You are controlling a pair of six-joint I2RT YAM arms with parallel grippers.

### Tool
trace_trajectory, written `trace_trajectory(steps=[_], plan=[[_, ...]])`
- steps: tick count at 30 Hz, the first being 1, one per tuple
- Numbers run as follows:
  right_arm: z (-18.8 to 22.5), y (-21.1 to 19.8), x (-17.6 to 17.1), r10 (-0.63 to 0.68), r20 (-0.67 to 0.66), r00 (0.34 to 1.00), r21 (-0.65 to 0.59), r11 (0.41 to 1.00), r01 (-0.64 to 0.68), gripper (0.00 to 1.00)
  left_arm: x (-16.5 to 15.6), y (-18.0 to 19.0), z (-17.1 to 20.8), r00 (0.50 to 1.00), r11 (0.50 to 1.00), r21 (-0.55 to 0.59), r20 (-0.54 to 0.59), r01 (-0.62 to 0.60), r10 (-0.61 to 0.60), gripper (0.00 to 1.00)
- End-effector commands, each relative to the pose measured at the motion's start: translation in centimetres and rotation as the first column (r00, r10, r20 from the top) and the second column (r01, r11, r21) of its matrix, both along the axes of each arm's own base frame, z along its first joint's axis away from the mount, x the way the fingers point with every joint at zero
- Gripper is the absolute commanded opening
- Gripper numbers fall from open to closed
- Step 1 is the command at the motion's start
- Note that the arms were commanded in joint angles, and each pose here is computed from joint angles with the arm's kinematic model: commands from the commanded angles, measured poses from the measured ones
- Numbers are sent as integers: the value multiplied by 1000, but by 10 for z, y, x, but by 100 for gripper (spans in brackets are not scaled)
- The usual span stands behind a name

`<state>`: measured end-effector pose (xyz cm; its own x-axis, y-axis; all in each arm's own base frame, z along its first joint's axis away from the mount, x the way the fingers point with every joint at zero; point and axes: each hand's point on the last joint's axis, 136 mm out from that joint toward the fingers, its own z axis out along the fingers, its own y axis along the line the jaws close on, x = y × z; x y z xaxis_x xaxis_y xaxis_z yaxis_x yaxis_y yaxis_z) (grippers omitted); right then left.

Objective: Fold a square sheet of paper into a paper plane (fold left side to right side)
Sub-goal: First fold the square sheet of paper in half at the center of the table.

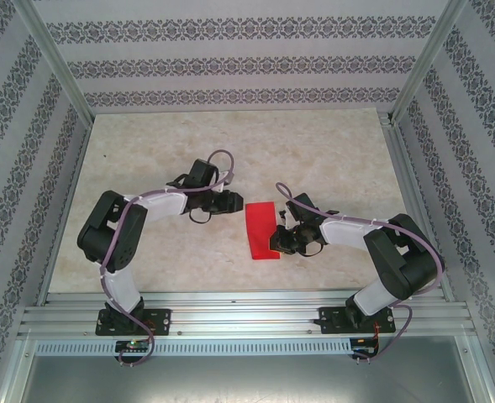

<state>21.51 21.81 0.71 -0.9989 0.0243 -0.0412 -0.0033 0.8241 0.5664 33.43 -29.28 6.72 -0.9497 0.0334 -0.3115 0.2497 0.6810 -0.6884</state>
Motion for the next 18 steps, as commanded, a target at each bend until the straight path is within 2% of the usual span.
trace_trajectory(steps=[1,7,12,18], plan=[[-41,-44,-29,-36,-99,994,-239,971,11,12,-15,-35,14,996,993,-89,37,80,-77,39],[-40,-44,-28,-34,-96,995,-242,970,10,12,-7,-53,-11,996,995,-43,18,87,-86,38],[-40,-45,-28,-35,-96,995,-245,969,10,11,7,-43,-34,996,993,91,34,78,-81,38],[-40,-46,-29,-34,-98,995,-250,968,9,12,24,-22,-53,998,986,165,47,32,-40,38]])
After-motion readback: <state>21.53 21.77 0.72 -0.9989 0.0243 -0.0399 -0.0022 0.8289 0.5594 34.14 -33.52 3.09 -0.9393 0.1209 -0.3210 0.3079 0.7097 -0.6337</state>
